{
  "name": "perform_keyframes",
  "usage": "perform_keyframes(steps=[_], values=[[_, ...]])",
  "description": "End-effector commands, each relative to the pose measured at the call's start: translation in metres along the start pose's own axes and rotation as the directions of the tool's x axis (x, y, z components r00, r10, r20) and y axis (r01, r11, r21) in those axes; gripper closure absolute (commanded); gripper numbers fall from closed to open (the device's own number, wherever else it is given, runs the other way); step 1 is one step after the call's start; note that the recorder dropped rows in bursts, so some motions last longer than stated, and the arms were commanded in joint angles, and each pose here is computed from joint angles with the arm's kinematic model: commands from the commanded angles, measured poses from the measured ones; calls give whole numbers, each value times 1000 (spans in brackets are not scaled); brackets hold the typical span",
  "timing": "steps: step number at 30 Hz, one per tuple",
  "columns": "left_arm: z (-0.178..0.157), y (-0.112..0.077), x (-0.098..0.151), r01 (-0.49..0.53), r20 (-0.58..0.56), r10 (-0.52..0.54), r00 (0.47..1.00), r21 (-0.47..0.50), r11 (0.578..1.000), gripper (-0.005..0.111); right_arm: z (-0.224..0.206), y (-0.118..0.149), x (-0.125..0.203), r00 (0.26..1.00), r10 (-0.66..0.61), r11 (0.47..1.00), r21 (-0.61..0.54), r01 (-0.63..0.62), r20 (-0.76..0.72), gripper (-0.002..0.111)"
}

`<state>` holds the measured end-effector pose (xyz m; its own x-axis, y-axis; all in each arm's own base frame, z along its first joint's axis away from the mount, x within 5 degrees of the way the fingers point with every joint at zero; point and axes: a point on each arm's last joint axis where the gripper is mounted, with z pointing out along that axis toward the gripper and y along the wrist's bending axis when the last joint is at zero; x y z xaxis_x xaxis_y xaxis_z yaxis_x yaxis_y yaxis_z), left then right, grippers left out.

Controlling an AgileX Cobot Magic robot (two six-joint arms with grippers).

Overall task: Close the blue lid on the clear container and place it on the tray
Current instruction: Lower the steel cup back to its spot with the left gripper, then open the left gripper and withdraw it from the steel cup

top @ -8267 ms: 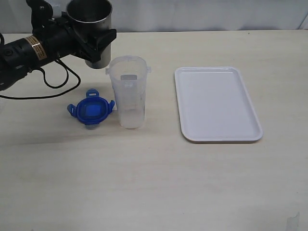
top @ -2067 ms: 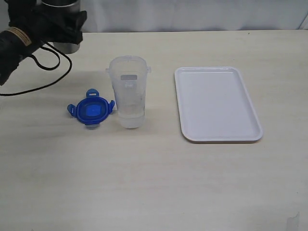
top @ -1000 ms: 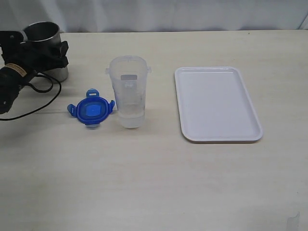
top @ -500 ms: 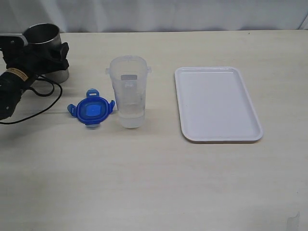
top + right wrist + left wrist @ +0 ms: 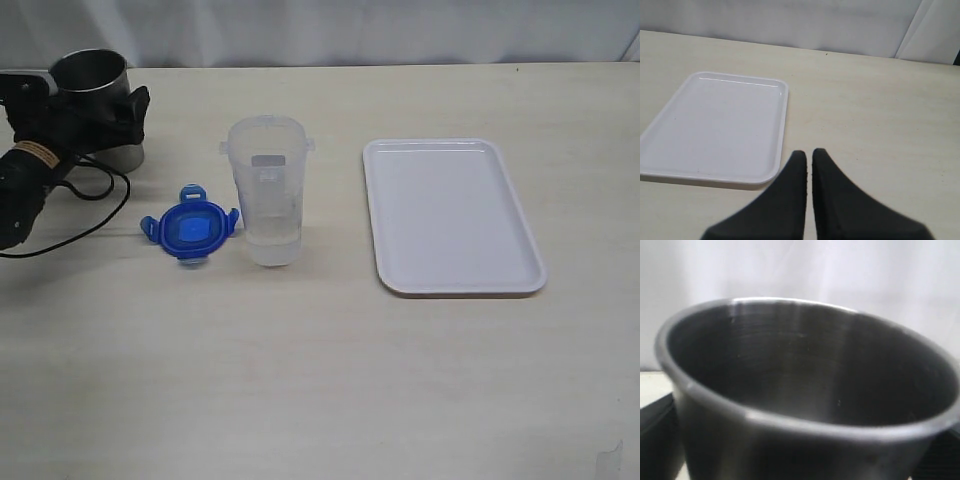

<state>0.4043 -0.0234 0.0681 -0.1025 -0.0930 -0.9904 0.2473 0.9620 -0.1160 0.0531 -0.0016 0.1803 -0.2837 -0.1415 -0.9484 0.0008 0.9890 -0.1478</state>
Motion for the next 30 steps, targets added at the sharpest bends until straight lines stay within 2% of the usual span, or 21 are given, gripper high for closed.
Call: perform_keyframes(steps=[1, 13, 19, 24, 30], values=[[1, 1, -1, 8, 18, -8, 1000, 0, 1000, 4, 0, 0, 0, 1000, 8, 1000, 4, -8, 7, 104], [-23, 4, -1, 21, -18, -21, 1000, -31, 999, 4, 0, 0, 0, 1000, 8, 1000, 4, -8, 7, 104], [-42, 9, 12, 41, -85, -46, 995, -59, 997, 4, 0, 0, 0, 1000, 8, 1000, 4, -8, 7, 104], [-52, 3, 11, 37, -113, -40, 993, -25, 999, 4, 0, 0, 0, 1000, 8, 1000, 4, -8, 7, 104], [-68, -8, -5, 23, -112, -21, 993, 20, 1000, 4, 0, 0, 0, 1000, 8, 1000, 4, -8, 7, 104]])
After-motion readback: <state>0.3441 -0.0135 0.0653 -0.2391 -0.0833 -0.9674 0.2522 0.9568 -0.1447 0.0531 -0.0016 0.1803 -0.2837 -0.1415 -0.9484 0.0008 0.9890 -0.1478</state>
